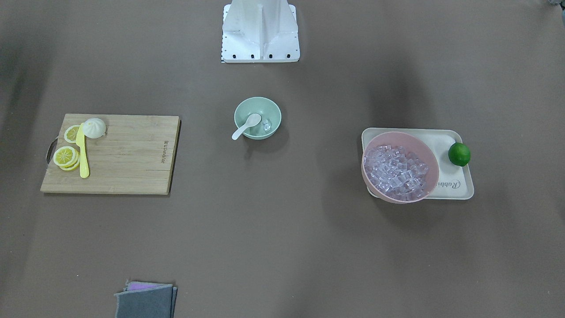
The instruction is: Put spoon and ice into bowl
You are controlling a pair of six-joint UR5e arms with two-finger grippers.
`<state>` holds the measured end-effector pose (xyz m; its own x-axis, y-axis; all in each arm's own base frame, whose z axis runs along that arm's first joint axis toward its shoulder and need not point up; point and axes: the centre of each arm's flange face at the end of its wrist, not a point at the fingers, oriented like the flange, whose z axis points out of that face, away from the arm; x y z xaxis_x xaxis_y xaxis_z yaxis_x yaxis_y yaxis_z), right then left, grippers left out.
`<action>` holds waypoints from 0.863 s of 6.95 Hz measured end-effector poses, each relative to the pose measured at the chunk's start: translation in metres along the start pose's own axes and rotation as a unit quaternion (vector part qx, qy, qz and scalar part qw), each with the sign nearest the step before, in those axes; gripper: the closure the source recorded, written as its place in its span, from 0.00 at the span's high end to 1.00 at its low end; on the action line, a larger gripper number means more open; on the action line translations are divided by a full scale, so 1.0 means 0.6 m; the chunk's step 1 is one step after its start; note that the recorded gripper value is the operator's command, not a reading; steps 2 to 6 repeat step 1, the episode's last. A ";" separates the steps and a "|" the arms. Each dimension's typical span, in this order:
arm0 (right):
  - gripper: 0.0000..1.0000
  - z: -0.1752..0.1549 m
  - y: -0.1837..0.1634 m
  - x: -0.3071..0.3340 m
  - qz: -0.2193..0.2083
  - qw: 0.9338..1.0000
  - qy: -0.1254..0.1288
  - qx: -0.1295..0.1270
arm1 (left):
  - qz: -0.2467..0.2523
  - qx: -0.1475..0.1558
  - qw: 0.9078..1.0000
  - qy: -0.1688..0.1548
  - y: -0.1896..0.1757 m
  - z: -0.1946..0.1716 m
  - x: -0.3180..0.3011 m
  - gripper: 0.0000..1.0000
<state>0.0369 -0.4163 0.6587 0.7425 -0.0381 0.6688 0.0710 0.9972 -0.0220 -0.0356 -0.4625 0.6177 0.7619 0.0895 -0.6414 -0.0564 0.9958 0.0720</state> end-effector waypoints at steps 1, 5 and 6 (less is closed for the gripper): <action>1.00 0.000 0.000 0.000 0.000 1.000 0.000 0.000 | -0.003 -0.003 1.000 0.000 0.007 0.004 -0.004 0.98; 1.00 0.000 0.000 0.000 0.000 1.000 0.000 0.000 | -0.003 -0.003 1.000 0.000 0.007 0.004 -0.004 0.98; 1.00 0.000 0.000 0.000 0.000 1.000 0.000 0.000 | -0.003 -0.003 1.000 0.000 0.007 0.004 -0.004 0.98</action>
